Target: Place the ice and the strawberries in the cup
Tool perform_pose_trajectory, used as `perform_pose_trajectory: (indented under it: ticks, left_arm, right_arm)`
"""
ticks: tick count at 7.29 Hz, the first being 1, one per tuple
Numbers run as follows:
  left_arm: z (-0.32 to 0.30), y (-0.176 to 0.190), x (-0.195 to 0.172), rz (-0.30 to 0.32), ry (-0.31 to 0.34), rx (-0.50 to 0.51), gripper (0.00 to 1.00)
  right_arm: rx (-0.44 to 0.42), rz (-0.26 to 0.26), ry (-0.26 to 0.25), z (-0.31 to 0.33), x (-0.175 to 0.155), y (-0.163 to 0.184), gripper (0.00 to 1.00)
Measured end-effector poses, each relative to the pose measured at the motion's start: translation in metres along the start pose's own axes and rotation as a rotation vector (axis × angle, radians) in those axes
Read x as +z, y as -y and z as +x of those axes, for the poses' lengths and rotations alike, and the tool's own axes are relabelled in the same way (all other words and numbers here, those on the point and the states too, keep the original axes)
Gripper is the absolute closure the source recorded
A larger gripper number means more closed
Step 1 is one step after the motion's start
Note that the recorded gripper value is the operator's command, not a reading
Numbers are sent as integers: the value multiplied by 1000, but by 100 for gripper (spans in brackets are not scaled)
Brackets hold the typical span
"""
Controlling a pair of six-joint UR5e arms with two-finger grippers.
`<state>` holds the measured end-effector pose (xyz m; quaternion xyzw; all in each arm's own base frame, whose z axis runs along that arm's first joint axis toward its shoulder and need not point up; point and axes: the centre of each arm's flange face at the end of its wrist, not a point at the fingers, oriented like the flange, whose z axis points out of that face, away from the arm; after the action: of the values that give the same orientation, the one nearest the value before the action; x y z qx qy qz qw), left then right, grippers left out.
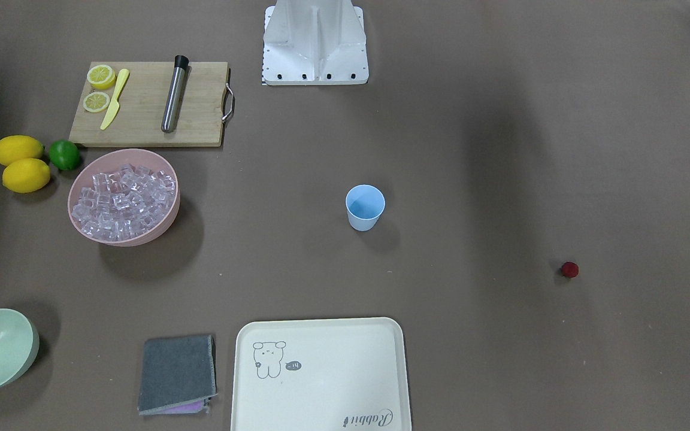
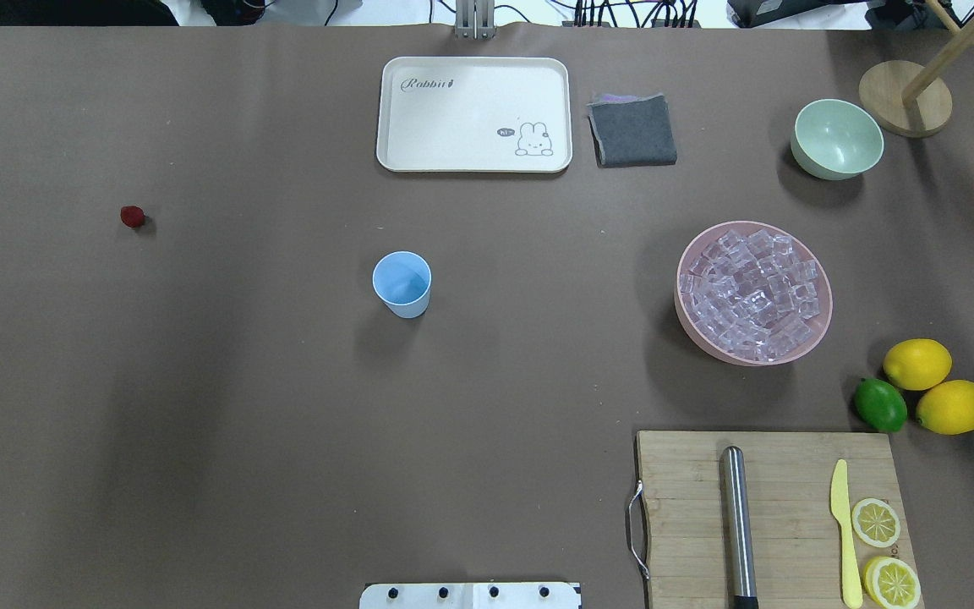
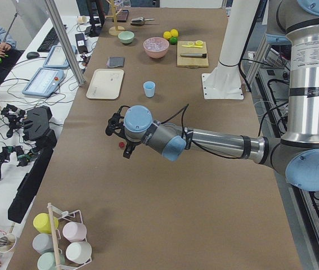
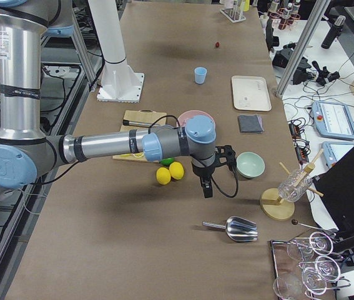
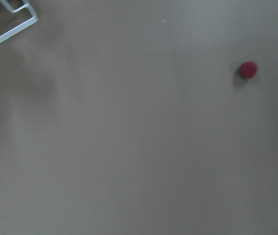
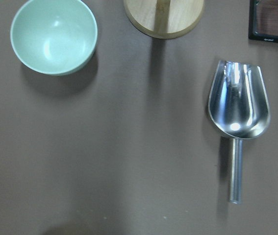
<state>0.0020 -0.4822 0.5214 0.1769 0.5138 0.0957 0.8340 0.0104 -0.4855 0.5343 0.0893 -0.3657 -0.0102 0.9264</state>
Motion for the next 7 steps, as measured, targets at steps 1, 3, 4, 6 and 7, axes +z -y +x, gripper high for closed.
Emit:
perform_pose_trajectory:
  ticks: [1, 3, 4, 6, 7]
  left_arm:
    - [14, 5, 15, -13, -8, -3, 1]
    - [44, 15, 53, -14, 18, -31, 1]
    - [57, 16, 72, -8, 33, -50, 1]
    - [73, 19, 91, 2, 43, -55, 1]
    - [77, 22, 94, 5, 42, -52, 1]
  right_arm:
    - [48, -3, 15, -35, 4, 10, 0]
    - [136, -21, 43, -106, 18, 28, 1]
    - [172, -30, 45, -141, 27, 31, 1]
    - [223, -44, 22, -207, 54, 26, 2]
    - [230, -51, 5, -231, 69, 20, 3]
